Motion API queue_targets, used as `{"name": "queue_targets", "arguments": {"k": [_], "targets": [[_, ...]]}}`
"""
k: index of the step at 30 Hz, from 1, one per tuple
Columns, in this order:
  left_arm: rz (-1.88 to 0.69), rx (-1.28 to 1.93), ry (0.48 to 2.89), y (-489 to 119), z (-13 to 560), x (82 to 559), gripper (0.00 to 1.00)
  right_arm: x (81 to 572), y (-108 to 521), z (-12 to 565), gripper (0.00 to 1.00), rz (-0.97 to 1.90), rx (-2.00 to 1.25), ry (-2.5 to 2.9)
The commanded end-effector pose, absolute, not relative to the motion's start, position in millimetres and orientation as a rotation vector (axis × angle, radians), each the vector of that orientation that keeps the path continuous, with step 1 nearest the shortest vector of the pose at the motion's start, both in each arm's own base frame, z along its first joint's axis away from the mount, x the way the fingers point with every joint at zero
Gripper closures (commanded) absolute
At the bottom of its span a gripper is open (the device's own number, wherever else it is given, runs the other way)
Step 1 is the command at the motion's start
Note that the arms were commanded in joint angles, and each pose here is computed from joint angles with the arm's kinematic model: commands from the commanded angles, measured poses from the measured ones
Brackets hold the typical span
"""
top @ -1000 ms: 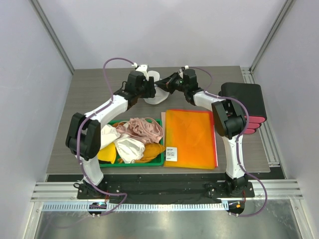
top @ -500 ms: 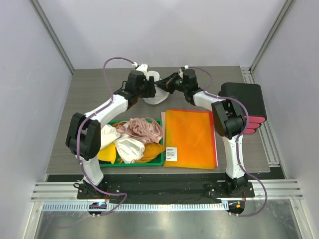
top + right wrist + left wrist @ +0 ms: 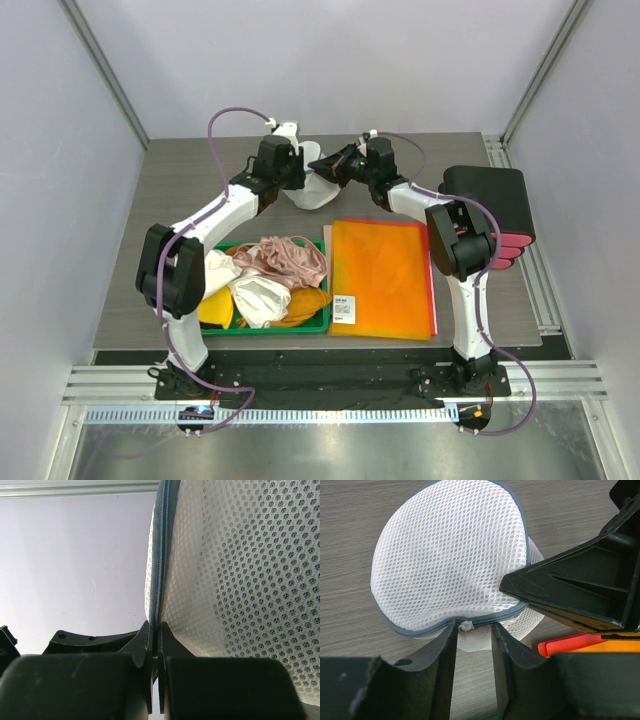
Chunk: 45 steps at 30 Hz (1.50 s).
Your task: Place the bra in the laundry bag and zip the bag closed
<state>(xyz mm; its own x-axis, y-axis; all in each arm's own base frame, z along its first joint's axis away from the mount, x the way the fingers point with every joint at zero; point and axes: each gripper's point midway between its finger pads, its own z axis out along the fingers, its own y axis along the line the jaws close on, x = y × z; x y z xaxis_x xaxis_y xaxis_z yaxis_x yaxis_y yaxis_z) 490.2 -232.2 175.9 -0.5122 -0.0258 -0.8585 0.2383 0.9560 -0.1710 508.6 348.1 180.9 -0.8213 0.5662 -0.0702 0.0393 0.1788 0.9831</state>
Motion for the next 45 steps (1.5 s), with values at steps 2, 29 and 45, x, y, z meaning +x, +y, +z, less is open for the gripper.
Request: {"name": "queue_targets", "arguments": {"k": [2, 29, 45], "targets": [[-0.315, 0.162, 2.048, -234.1, 189.3, 497.7, 0.72, 493.4, 354.7, 242.2, 0.99, 1.784, 0.438, 1.93], [-0.124, 0.009, 2.058, -169.7, 176.3, 479.8, 1.0, 541.1, 347.6, 231.8, 0.98, 1.669, 0.244, 1.973], [-0.642, 0.057, 1.997, -251.8, 208.5, 472.2, 1.0, 493.8, 270.6, 190.0, 0.16, 0.891, 0.309, 2.196]]}}
